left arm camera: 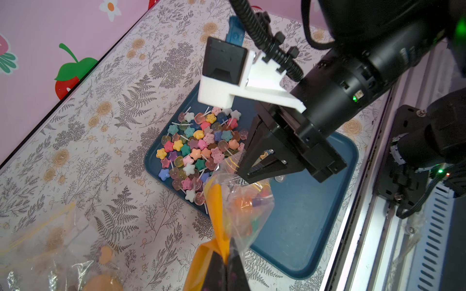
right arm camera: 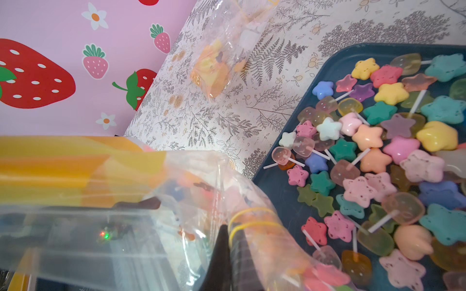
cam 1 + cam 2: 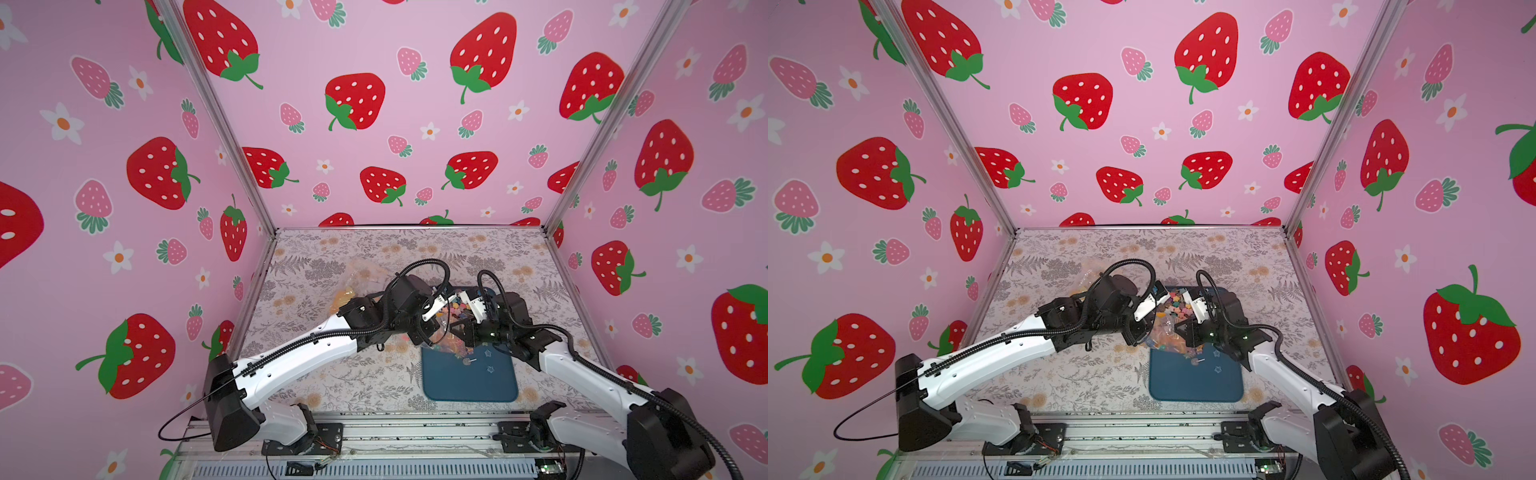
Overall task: Pour candies out of the ziploc bag
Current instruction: 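Pour the candies out of the ziploc bag onto the tray.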
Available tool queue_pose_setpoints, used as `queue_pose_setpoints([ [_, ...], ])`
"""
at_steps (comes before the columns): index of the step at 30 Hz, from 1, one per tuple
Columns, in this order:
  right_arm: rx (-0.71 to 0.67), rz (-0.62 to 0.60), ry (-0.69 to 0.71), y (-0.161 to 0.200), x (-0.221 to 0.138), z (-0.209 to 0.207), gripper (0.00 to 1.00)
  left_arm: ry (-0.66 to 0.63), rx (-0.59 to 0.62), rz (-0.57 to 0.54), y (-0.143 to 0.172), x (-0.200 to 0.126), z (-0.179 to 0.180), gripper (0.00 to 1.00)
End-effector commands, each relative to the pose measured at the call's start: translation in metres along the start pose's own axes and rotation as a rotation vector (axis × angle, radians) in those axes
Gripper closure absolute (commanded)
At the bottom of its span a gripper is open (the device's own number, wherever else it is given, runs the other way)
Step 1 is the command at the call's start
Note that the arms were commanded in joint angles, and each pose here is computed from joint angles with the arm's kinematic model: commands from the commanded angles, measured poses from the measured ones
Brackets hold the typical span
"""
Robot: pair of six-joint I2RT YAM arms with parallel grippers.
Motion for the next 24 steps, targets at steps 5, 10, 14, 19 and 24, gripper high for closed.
queue_pose_setpoints([
  [5,-0.007,0.017,0.027,0.008,-0.001,-0.005,1.0,0.018,0.056,-0.074,-0.037,-0.019,-0.008,1.0],
  [10,-0.015,0.013,0.028,0.008,-0.001,-0.005,1.0,0.022,0.074,-0.068,-0.045,-0.019,-0.01,1.0],
  [14,-0.02,0.01,0.026,0.005,-0.002,-0.004,1.0,0.031,0.086,-0.065,-0.049,-0.017,-0.014,1.0],
  [19,-0.026,0.004,0.024,0.003,-0.003,-0.004,1.0,0.033,0.094,-0.066,-0.052,-0.016,-0.016,1.0],
  [24,-0.025,0.006,0.023,0.003,-0.003,-0.004,1.0,0.032,0.1,-0.069,-0.054,-0.017,-0.017,1.0],
])
Point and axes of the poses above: each gripper's point midway between its finger pads, its own x axis out along the fingers, its own z axis along the line the jaws close on, y = z × x, the point moved 5 cm from there along -x, back along the fingers, and after that the axes turned 13 degrees about -x, right-handed, at the moved point
